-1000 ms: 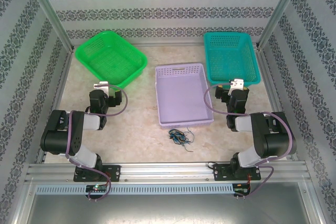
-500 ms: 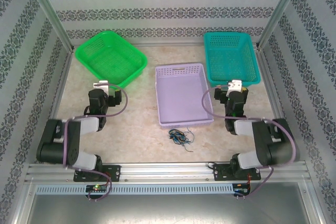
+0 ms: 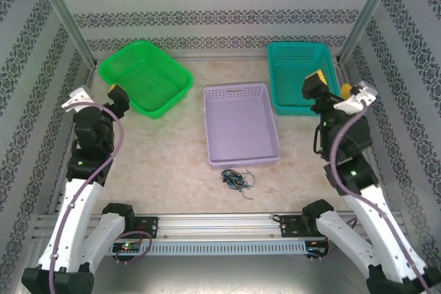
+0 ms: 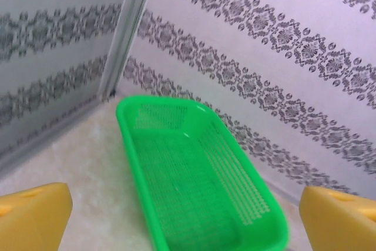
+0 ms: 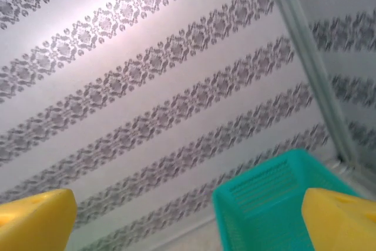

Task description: Untangle the cables

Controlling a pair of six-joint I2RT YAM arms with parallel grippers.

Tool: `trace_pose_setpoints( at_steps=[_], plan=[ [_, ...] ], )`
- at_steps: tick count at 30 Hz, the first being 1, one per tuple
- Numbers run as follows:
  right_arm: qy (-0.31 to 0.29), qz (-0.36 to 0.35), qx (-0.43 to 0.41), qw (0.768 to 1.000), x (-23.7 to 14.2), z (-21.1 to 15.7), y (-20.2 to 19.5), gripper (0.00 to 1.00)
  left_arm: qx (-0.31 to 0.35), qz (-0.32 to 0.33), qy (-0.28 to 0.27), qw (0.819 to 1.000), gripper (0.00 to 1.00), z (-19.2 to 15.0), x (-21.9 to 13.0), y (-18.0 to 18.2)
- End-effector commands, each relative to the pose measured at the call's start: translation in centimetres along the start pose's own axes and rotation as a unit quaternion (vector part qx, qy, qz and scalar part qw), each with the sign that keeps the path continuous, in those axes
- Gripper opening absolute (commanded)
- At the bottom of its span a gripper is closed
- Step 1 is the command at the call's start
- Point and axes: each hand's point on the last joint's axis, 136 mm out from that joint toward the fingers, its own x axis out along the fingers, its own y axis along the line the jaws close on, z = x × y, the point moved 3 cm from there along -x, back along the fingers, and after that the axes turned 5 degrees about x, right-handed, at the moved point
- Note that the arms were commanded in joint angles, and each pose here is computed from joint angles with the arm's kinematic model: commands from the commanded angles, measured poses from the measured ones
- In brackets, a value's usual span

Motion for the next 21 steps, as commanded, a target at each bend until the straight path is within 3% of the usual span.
trace_pose_setpoints(
  at_steps=[1,4,8,10,13,17,21],
  plan=[
    [0.331,-0.143,-0.036,0.932,-3.2,-11.6,-3.4,0.98,-0.076,0.041,0.186,0.979,1.00,-5.8,-0.3,0.7],
    [0.459,-0.175,-0.162,0.856,-7.9,-15.8,-3.1,0.98,-0.089,0.000,0.367,0.926,1.00,-12.0,-0.4,-2.5],
    [0.572,-0.190,-0.211,0.770,-12.2,-20.4,-3.7,0.98,0.034,-0.028,0.452,0.891,1.00,-16.9,-4.7,-4.9],
    [0.625,-0.182,-0.200,0.733,-13.7,-23.1,-4.0,0.83,0.062,-0.052,0.489,0.868,0.99,-19.2,-7.1,-5.4],
    [0.651,-0.161,-0.181,0.720,-14.5,-26.4,-4.3,0.65,0.078,-0.122,0.523,0.840,0.87,-21.8,-10.1,-6.8],
    [0.647,-0.157,-0.185,0.722,-13.0,-29.3,-5.5,0.47,0.084,-0.167,0.544,0.818,0.81,-23.6,-12.3,-7.3],
    [0.660,-0.158,-0.174,0.713,-10.9,-31.4,-5.8,0.40,0.082,-0.193,0.550,0.809,0.79,-23.7,-12.8,-8.0]
  ],
)
